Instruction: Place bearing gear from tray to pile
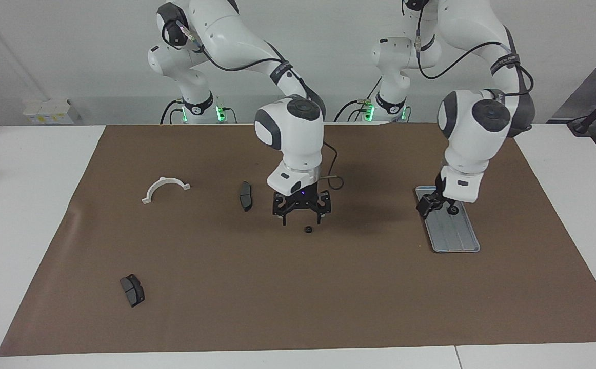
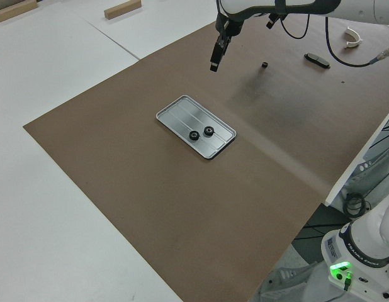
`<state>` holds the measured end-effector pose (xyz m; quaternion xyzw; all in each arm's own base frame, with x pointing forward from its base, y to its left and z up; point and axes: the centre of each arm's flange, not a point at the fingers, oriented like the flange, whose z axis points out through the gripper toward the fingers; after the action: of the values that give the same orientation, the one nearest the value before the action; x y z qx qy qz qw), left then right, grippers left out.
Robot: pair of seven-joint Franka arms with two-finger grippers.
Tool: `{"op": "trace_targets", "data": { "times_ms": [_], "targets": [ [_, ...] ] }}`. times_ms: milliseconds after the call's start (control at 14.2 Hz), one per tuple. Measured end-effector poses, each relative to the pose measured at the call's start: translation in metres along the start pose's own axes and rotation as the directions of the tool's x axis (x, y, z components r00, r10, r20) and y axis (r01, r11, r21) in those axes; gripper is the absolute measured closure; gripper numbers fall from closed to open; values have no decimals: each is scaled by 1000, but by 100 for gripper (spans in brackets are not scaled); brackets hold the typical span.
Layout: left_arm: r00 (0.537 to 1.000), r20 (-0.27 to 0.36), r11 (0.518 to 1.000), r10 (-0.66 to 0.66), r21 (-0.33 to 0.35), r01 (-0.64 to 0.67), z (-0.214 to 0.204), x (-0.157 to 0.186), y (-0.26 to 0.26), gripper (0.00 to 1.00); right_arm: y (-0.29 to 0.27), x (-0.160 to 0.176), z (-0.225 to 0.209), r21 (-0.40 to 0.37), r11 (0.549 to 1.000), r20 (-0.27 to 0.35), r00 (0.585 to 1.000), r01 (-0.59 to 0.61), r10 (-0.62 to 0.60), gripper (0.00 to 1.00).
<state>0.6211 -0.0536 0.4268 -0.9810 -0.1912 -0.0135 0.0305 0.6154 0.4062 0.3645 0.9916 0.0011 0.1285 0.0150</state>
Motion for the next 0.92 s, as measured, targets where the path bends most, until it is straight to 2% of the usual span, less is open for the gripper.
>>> {"op": "trace_targets", "data": {
  "times_ms": [212,424,495,565,636,777,918],
  "targets": [
    [997,5,997,-79,1,79,34,14,-72,0,-5,0,27,-2,1000,-4,1000,3,-3,0],
    [987,-29,987,-160,-25,160,72,-2,-106,4,-1,-3,36,-14,1000,10,1000,-2,2,0],
    [979,-30,979,-200,-29,199,81,-10,-108,15,-1,-6,39,-18,1000,17,1000,-11,11,0],
    [971,-33,971,-239,-35,238,87,-17,-106,31,-1,-9,43,-23,1000,26,1000,-15,16,3],
    [962,-37,962,-270,-42,268,91,-21,-105,40,0,-13,47,-27,1000,34,999,-16,17,3],
    [949,-50,950,-311,-59,308,102,-27,-104,45,-5,-20,51,-21,1000,48,999,-12,13,9],
    [944,-56,945,-324,-68,321,109,-31,-105,45,-10,-26,51,-14,1000,56,998,-8,9,14]
  ]
}}
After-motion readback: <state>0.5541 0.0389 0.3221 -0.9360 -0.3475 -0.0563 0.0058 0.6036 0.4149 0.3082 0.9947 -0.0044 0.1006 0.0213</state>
